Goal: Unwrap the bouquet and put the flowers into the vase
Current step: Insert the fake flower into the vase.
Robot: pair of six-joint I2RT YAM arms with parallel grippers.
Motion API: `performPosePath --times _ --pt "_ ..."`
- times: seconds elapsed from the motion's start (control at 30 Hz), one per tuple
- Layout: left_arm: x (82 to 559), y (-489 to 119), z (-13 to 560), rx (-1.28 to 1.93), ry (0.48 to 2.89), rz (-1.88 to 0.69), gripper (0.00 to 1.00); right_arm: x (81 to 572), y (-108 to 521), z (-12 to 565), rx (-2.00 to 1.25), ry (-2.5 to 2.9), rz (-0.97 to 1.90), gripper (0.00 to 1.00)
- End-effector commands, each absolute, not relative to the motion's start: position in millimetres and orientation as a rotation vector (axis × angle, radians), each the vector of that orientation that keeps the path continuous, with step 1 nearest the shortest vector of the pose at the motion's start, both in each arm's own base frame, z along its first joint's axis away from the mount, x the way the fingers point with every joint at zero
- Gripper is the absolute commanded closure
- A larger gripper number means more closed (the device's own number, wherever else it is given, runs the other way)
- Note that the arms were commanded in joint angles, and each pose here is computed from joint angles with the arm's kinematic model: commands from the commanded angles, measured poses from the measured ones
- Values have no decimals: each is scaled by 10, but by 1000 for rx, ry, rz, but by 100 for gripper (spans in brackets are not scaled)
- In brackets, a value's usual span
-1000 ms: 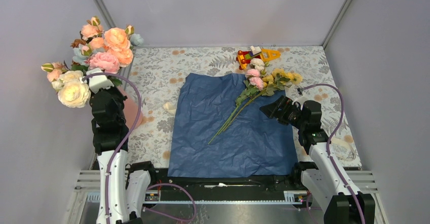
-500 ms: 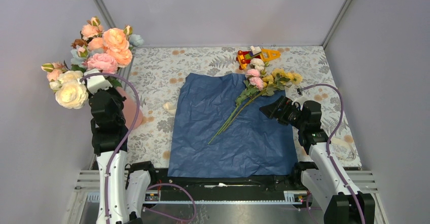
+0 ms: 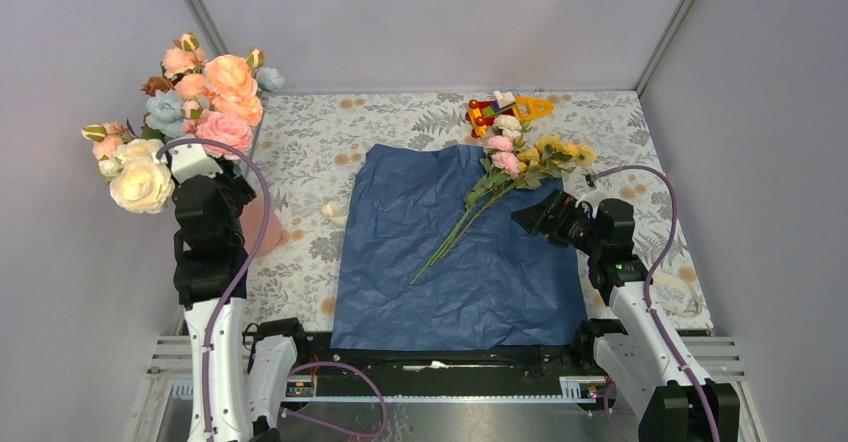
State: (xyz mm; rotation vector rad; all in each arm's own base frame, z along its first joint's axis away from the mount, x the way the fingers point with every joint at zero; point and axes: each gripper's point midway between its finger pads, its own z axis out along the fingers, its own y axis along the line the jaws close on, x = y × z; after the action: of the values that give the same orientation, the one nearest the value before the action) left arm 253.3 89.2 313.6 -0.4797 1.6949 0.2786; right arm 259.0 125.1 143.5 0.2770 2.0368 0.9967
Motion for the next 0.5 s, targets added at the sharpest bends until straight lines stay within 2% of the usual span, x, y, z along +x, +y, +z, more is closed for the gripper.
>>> performPosePath --times 0.0,0.23,0.47 --pt "2500 830 3395 -469 1641 234 44 2616 1261 1526 230 1994 1004 0" --pt "2410 761 3459 -469 1658 198 32 2613 1264 1517 227 1996 1005 0" --pt "2288 633 3378 -467 1715 134 9 2606 1270 1521 223 1996 1009 0"
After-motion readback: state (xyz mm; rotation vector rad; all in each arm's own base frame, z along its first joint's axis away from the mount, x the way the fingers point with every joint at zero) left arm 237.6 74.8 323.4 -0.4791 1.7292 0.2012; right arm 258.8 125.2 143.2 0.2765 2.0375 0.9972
